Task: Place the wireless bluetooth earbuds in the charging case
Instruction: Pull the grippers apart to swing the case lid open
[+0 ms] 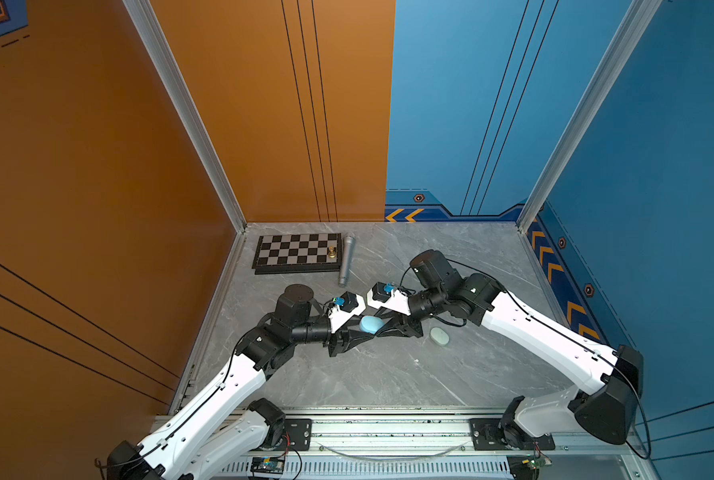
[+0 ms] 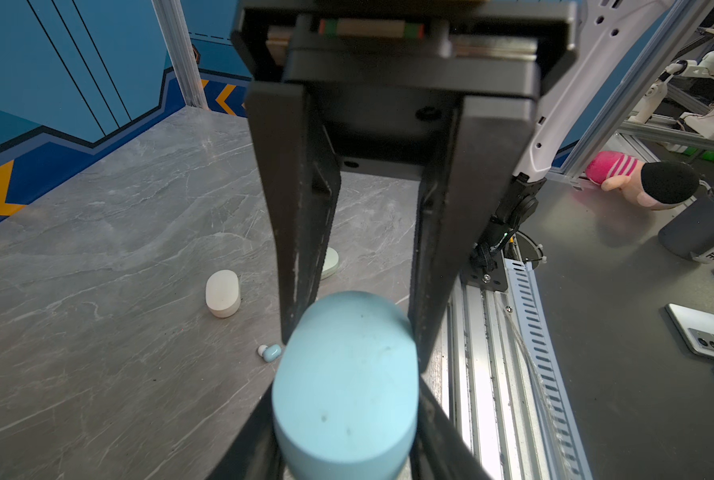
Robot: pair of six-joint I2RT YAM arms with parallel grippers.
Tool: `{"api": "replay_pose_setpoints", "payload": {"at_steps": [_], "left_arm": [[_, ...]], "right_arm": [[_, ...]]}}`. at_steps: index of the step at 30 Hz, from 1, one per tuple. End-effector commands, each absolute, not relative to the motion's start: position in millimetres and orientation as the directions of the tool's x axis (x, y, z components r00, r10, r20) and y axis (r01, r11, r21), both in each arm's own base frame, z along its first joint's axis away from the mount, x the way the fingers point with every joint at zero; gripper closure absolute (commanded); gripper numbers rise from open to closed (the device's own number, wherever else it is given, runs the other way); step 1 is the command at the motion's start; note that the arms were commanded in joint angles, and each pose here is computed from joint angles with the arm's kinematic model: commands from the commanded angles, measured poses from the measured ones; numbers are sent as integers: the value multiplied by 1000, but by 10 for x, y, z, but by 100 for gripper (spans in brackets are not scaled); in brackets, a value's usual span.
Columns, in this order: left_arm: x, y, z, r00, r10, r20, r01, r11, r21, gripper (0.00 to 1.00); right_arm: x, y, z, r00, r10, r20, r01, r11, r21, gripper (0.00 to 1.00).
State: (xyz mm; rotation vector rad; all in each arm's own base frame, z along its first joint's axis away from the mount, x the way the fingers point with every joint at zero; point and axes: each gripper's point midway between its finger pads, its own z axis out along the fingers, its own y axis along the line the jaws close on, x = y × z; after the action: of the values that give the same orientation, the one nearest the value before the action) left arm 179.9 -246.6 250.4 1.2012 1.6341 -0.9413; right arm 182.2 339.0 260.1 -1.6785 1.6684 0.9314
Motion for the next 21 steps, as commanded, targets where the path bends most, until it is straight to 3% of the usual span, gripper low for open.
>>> {"api": "replay_pose_setpoints", "payload": {"at_steps": [1,8,21], "left_arm": [[1795,-2535,2783,-58,251,-966,976,218,-2,100],[1777,-2537,2744,-75,259,-963,977,211,-19,100],[1810,-2570,2695,-87,273,-958,979,200,-32,100]], "right_arm": [[1856,3407,2651,-94,-566,-819,-993,-5,117,52],[2012,3390,2760,-171,-492,-853,-985,64,160,36],[2300,3295,3008,-269,-349,-898,-960,170,222,32]]}}
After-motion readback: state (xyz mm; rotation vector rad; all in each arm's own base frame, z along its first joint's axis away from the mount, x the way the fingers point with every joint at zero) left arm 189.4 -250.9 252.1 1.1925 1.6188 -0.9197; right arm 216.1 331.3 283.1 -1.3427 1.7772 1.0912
